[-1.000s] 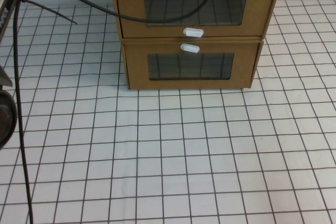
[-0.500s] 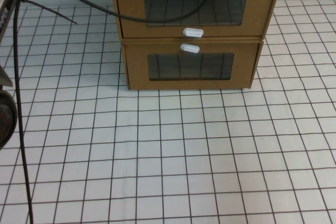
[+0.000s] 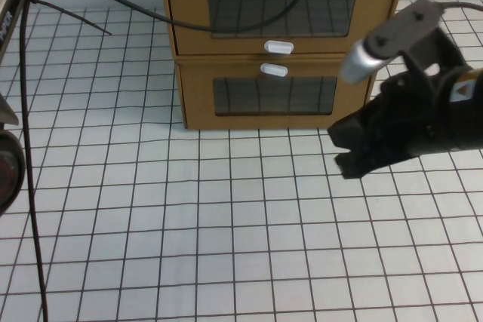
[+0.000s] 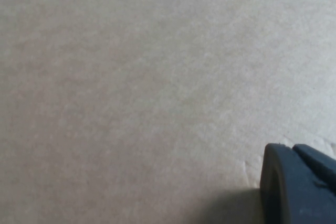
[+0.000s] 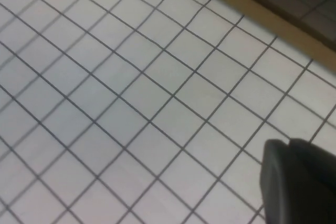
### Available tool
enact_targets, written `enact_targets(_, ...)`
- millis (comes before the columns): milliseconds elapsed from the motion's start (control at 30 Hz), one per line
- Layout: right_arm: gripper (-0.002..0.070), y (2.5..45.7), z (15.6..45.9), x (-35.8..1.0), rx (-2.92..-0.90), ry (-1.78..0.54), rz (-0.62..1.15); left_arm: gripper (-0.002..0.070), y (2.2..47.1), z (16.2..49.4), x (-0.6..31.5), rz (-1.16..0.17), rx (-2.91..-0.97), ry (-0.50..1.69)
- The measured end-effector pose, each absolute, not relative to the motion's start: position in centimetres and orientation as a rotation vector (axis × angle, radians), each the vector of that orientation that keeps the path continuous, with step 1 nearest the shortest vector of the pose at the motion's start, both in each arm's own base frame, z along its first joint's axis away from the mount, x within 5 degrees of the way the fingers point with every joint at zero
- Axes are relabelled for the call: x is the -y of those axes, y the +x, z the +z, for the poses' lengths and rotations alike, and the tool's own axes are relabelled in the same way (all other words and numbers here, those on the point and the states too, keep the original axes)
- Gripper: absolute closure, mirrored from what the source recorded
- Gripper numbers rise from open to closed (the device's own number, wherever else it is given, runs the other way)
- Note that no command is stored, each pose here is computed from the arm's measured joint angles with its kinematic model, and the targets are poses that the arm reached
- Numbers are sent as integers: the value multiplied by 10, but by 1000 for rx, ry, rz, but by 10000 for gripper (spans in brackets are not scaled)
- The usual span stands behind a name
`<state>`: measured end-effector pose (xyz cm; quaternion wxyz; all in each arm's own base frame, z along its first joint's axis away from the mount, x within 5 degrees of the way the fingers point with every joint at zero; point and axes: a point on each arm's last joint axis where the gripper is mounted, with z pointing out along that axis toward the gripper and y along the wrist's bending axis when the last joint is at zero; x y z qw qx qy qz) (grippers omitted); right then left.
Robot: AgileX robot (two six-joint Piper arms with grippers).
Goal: Open the shoe box
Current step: 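Pull the top drawer of the cardboard box fully open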
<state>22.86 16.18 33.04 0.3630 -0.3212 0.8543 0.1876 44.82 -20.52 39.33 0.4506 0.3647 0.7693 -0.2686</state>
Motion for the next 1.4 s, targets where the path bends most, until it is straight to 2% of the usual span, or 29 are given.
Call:
enact_targets(200, 689, 243, 312, -200, -2072, -1077, 109, 678, 448, 393, 205, -670, -1907, 892)
enact_targets(333, 689, 252, 304, -215, -1901, -1201, -166, 678, 448, 393, 205, -669, -1907, 892)
enact_targets(467, 689, 265, 298, -225, -1730, -1275, -353, 678, 448, 393, 205, -668, -1909, 891)
enact_targets(633, 665, 276, 289, -235, -1601, -1327, -447, 678, 448, 393, 205, -670, -1910, 889)
enact_targets(867, 517, 287, 275, -246, -1537, -1305, -458, 678, 448, 394, 205, -673, -1915, 886)
enact_targets(1000, 457, 290, 272, -251, -1518, -1290, -441, 678, 447, 394, 205, -686, -1931, 869)
enact_targets(1400, 441, 316, 275, -273, -1498, -1246, -437, 678, 445, 393, 205, -719, -1971, 851)
